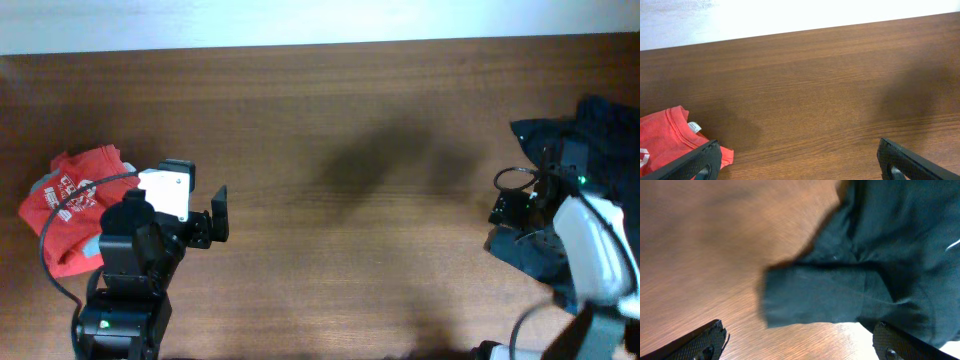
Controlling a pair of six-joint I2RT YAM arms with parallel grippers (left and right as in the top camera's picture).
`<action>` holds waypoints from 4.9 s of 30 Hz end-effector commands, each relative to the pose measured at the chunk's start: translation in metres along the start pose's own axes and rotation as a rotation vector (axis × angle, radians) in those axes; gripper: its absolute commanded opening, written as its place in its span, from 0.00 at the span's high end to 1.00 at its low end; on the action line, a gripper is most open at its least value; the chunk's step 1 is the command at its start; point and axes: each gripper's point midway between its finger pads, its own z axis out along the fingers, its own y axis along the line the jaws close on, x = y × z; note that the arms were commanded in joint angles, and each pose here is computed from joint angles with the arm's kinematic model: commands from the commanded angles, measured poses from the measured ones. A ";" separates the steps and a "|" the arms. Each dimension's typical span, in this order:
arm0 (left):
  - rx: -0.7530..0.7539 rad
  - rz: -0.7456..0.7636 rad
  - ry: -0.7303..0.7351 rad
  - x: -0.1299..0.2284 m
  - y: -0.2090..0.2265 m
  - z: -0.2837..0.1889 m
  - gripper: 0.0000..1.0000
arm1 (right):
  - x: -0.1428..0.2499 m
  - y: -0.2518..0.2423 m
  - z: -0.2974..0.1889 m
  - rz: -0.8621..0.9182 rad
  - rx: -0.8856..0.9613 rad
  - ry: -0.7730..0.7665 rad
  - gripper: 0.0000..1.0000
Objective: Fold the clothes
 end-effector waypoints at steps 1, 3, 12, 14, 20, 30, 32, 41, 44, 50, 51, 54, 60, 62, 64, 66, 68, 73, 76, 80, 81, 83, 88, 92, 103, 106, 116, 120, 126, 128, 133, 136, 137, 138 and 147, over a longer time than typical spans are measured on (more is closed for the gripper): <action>0.007 -0.011 -0.034 -0.012 0.000 -0.005 0.01 | -0.002 -0.011 0.028 0.040 0.044 0.068 0.01; 0.007 -0.011 -0.033 -0.012 0.000 -0.005 0.01 | -0.002 -0.010 0.044 0.040 0.050 0.095 0.01; 0.007 -0.011 -0.033 -0.012 0.000 -0.005 0.01 | 0.011 -0.003 0.083 0.025 0.051 0.203 0.47; 0.006 -0.011 -0.034 -0.012 0.000 -0.005 0.01 | 0.011 -0.003 0.083 0.025 0.051 0.203 0.62; 0.000 -0.011 -0.033 -0.012 0.001 -0.005 0.01 | 0.007 0.001 0.068 0.025 0.025 0.196 0.85; -0.002 -0.010 -0.059 -0.019 0.002 -0.005 0.01 | -0.074 0.059 -0.116 -0.105 -0.318 -0.209 0.88; -0.002 -0.009 -0.059 -0.019 0.002 -0.005 0.01 | -0.067 0.089 -0.154 -0.202 -0.383 -0.276 0.91; -0.002 -0.010 -0.059 -0.019 0.001 -0.005 0.01 | -0.018 0.222 -0.199 -0.553 -0.563 -0.380 0.91; -0.002 -0.009 -0.059 -0.019 0.001 -0.005 0.01 | -0.015 0.267 -0.196 -0.601 -0.612 -0.416 0.91; -0.002 -0.010 -0.059 -0.019 0.001 -0.005 0.01 | -0.032 0.342 -0.203 -0.649 -0.739 -0.581 0.91; -0.002 -0.010 -0.059 -0.019 0.001 -0.005 0.01 | -0.037 0.358 -0.215 -0.651 -0.786 -0.647 0.91; -0.002 -0.010 -0.060 -0.019 0.001 -0.005 0.01 | -0.046 0.369 -0.230 -0.641 -0.827 -0.722 0.53; -0.001 -0.010 -0.062 -0.020 0.001 -0.005 0.01 | -0.090 0.307 -0.220 -0.493 -0.594 -0.769 0.33; 0.010 -0.010 -0.054 -0.018 0.000 -0.003 0.01 | -0.099 0.272 -0.216 -0.447 -0.530 -0.739 0.32; 0.088 -0.010 -0.032 -0.015 -0.013 0.006 0.01 | -0.104 0.222 -0.202 -0.387 -0.442 -0.655 0.30; 0.170 -0.029 0.001 -0.010 -0.029 0.019 0.01 | -0.101 0.172 -0.179 -0.283 -0.359 -0.530 0.26; 0.228 -0.065 0.052 -0.003 -0.047 0.040 0.01 | -0.092 0.128 -0.152 -0.205 -0.291 -0.384 0.25; 0.405 -0.101 0.088 0.002 -0.112 0.083 0.01 | -0.082 0.085 -0.129 -0.116 -0.254 -0.245 0.25; 0.529 -0.208 0.110 0.009 -0.161 0.115 0.01 | -0.078 0.067 -0.124 -0.086 -0.229 -0.209 0.24; 0.655 -0.323 0.173 0.031 -0.212 0.143 0.01 | -0.076 0.053 -0.120 -0.054 -0.213 -0.181 0.23; 0.678 -0.352 0.184 0.036 -0.223 0.149 0.02 | -0.075 0.052 -0.120 -0.058 -0.210 -0.177 0.23; 0.711 -0.386 0.202 0.049 -0.243 0.160 0.03 | -0.073 0.052 -0.119 -0.088 -0.207 -0.175 0.23; 0.723 -0.409 0.264 0.076 -0.262 0.175 0.05 | -0.071 0.052 -0.119 -0.092 -0.204 -0.167 0.22; 0.704 -0.296 0.364 0.096 -0.269 0.195 0.05 | -0.070 0.051 -0.119 -0.116 -0.201 -0.163 0.22; 0.652 -0.290 0.450 0.105 -0.282 0.241 0.29 | -0.069 0.051 -0.119 -0.116 -0.200 -0.160 0.22; 0.646 -0.290 0.457 0.107 -0.281 0.242 0.43 | -0.069 0.051 -0.119 -0.116 -0.200 -0.160 0.21; 0.590 -0.277 0.445 0.107 -0.272 0.248 1.00 | -0.070 0.051 -0.119 -0.116 -0.200 -0.162 0.22; 0.581 -0.255 0.422 0.091 -0.264 0.255 0.99 | -0.070 0.051 -0.119 -0.116 -0.201 -0.163 0.22; 0.253 -0.102 0.418 0.040 -0.163 0.250 1.00 | -0.071 0.050 -0.119 -0.122 -0.194 -0.169 0.21; 0.134 -0.119 0.372 0.012 -0.117 0.236 1.00 | -0.072 0.050 -0.119 -0.122 -0.195 -0.175 0.21; -0.026 -0.233 0.226 -0.049 -0.010 0.199 1.00 | -0.074 0.051 -0.119 -0.121 -0.197 -0.180 0.21; -0.007 -0.302 0.225 -0.051 0.023 0.189 0.42 | -0.074 0.051 -0.119 -0.122 -0.198 -0.180 0.21; 0.042 -0.317 0.261 -0.044 0.016 0.187 0.17 | -0.073 0.051 -0.119 -0.123 -0.198 -0.179 0.21; 0.066 -0.326 0.308 -0.034 0.011 0.184 0.05 | -0.073 0.052 -0.119 -0.123 -0.201 -0.179 0.21; -0.113 -0.331 0.758 0.064 0.019 0.128 0.01 | -0.059 0.101 -0.133 -0.311 -0.478 -0.157 0.19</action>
